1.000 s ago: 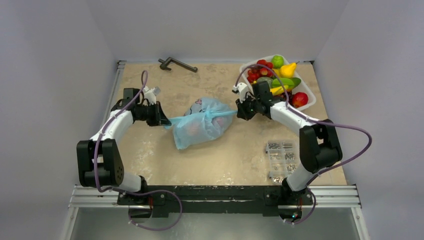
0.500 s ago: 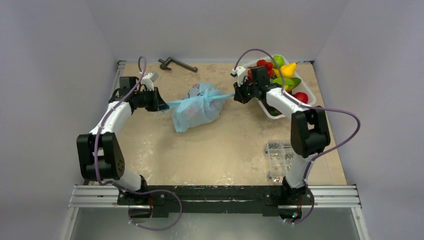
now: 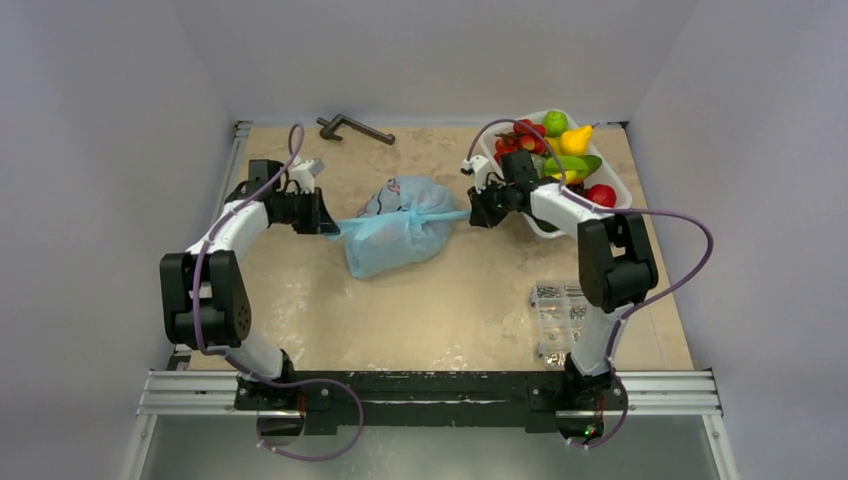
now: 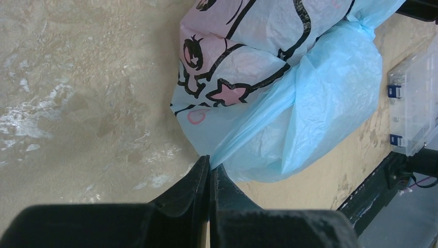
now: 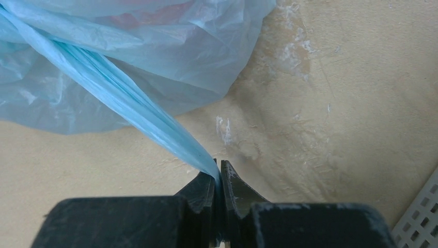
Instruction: Place the fake fruits into the plastic bag and tie a complex knot
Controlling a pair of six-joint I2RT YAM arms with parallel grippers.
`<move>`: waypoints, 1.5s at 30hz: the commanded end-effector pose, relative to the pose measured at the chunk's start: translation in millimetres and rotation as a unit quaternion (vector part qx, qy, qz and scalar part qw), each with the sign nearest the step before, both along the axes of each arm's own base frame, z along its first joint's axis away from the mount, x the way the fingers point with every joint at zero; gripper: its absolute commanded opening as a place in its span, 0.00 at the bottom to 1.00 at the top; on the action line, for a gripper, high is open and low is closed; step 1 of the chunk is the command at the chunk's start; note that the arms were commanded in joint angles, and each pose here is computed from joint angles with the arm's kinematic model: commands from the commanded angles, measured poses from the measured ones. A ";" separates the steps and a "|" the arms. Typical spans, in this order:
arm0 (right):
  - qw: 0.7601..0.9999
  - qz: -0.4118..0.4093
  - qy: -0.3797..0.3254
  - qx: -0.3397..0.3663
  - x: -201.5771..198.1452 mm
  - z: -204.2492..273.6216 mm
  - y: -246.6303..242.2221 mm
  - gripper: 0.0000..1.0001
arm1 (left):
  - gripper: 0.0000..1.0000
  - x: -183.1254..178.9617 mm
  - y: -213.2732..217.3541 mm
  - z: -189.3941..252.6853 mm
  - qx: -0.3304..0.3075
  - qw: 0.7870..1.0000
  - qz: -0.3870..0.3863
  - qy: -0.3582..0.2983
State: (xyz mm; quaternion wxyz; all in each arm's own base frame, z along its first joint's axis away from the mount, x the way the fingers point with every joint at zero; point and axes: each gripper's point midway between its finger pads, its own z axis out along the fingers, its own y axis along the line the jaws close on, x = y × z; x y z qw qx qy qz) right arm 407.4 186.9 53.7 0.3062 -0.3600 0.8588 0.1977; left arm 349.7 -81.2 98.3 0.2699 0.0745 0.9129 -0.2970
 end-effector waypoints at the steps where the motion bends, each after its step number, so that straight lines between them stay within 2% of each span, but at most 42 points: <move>1: 0.997 -0.052 -0.039 -0.029 21.3 46.8 -49.5 0.06 | 0.04 14.4 32.6 43.8 0.047 0.996 0.016 -0.070; 3: 0.998 -0.043 -0.046 -0.006 20.6 66.0 -41.6 0.17 | 0.16 11.4 25.0 61.8 0.034 0.996 -0.001 -0.088; 5: 0.998 -0.027 -0.051 0.018 17.5 86.2 -33.3 0.53 | 0.38 6.7 15.2 81.2 0.019 0.994 -0.021 -0.103; 7: 0.997 -0.015 -0.061 0.042 15.2 108.6 -25.2 0.75 | 0.59 2.0 7.3 100.4 0.012 0.993 -0.036 -0.113; 8: 0.996 -0.010 -0.068 0.052 14.2 119.9 -22.5 0.94 | 0.74 1.6 6.1 110.1 0.010 0.992 -0.038 -0.120; 9: 0.995 -0.003 -0.076 0.064 13.7 132.4 -18.6 0.98 | 0.87 0.9 5.5 118.9 0.009 0.991 -0.038 -0.124; 10: 0.993 0.004 -0.084 0.077 12.7 145.3 -14.9 0.99 | 0.94 0.7 5.3 128.2 0.009 0.991 -0.039 -0.129; 12: 0.990 0.008 -0.096 0.102 11.4 173.5 -8.3 0.99 | 0.99 2.7 7.5 149.4 0.021 0.988 -0.042 -0.147; 16: 0.980 -0.014 -0.143 0.134 16.9 230.6 -6.9 0.99 | 1.00 9.8 16.3 190.4 0.051 0.982 -0.036 -0.177; 22: 0.964 -0.074 -0.175 0.186 25.1 288.2 -24.0 0.99 | 1.00 18.2 35.2 232.9 0.058 0.987 0.009 -0.149; 28: 0.953 -0.168 -0.164 0.190 29.0 277.7 -81.7 0.99 | 1.00 25.7 68.7 242.7 0.048 0.988 0.083 -0.121; 34: 0.945 -0.245 -0.137 0.168 9.0 238.5 -136.5 0.99 | 1.00 10.3 92.7 207.4 0.055 0.988 0.133 -0.061; 40: 0.942 -0.259 -0.139 0.160 -9.8 224.4 -151.1 0.99 | 1.00 -13.2 105.4 182.3 0.096 0.984 0.145 -0.037; 45: 0.942 -0.259 -0.140 0.160 -20.8 226.9 -149.8 0.99 | 1.00 -19.2 106.6 190.3 0.105 0.982 0.149 -0.045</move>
